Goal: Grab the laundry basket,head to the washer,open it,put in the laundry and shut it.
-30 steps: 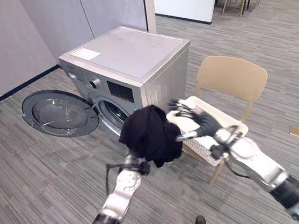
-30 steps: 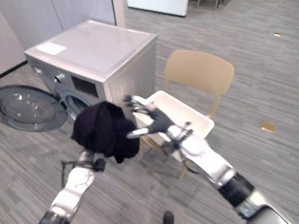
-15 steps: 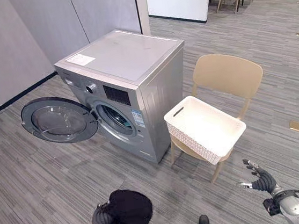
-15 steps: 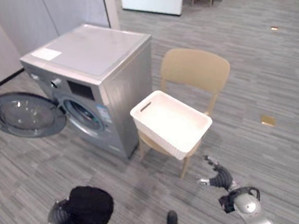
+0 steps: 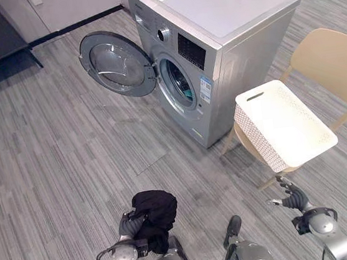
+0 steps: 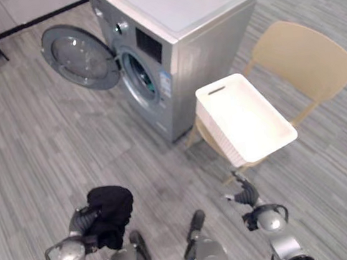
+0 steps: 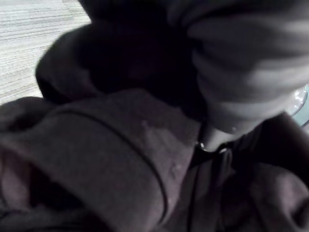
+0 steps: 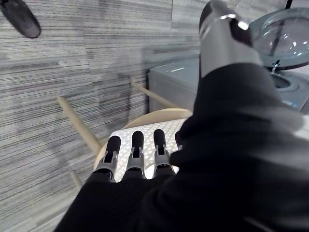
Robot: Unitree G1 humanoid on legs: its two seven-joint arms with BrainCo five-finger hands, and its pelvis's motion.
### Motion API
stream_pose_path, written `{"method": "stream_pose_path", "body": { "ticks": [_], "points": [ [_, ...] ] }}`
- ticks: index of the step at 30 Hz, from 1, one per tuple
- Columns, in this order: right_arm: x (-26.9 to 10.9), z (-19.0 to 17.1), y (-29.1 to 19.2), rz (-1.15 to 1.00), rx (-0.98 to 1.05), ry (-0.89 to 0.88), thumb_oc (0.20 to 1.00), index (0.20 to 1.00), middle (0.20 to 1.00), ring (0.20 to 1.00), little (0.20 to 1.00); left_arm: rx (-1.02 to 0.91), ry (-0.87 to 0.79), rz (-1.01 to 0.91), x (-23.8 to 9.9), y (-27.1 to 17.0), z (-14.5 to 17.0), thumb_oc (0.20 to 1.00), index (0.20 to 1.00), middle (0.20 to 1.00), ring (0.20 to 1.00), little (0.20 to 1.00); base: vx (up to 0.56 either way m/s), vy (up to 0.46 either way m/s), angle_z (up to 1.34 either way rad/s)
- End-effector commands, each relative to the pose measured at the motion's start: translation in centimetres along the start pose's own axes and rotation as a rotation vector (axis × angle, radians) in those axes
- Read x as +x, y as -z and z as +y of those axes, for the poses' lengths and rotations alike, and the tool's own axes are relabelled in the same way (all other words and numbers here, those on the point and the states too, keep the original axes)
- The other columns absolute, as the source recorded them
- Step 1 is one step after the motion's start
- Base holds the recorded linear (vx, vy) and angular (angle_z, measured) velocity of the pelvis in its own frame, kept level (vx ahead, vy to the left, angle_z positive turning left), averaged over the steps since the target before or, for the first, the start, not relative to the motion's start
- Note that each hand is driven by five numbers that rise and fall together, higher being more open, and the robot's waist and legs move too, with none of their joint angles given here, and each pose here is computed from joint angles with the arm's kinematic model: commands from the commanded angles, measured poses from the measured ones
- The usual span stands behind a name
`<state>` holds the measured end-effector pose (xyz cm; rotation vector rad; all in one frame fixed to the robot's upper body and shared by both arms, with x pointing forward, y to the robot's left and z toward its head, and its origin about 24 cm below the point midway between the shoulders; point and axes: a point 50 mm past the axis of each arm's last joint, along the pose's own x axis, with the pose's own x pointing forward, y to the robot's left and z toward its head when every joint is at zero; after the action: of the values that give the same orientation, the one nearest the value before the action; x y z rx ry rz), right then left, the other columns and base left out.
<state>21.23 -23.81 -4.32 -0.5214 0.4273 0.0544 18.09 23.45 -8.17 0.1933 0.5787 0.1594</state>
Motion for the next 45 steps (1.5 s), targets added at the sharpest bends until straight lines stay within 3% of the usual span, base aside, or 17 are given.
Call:
{"method": "stream_pose_path", "body": {
  "ticks": [1, 11, 26, 35, 45],
  "points": [
    [0.3, 0.6, -1.0, -0.045, 0.010, 0.012, 1.000, 1.000, 1.000, 1.000, 1.000, 0.058, -0.067, -0.124, 0.0, -2.5, 3.1, 0.200, 0.200, 0.200, 0.200, 0.200, 0.08, 0.125, 0.51],
    [1.2, 1.8, -3.6, -0.138, 0.054, -0.030, 1.000, 1.000, 1.000, 1.000, 1.000, 0.110, -0.046, -0.218, 0.8, -5.2, 2.8, 0.200, 0.200, 0.200, 0.200, 0.200, 0.19, 0.117, 0.55],
    [0.0, 1.2, -0.5, -0.034, 0.035, -0.038, 1.000, 1.000, 1.000, 1.000, 1.000, 0.131, 0.039, -0.186, 0.7, -4.2, 0.5, 0.200, 0.200, 0.200, 0.200, 0.200, 0.32, -0.098, 0.74],
    [0.1, 0.6, 0.8, 0.028, 0.017, 0.006, 1.000, 1.000, 1.000, 1.000, 1.000, 0.165, 0.039, -0.177, 1.1, -4.3, 0.5, 0.200, 0.200, 0.200, 0.200, 0.200, 0.29, 0.021, -0.25],
    [0.4, 1.7, 0.2, 0.022, 0.041, -0.008, 1.000, 1.000, 1.000, 1.000, 1.000, 0.216, 0.060, -0.179, 1.0, -4.6, 1.0, 0.200, 0.200, 0.200, 0.200, 0.200, 0.42, 0.289, -0.50]
  ]
}}
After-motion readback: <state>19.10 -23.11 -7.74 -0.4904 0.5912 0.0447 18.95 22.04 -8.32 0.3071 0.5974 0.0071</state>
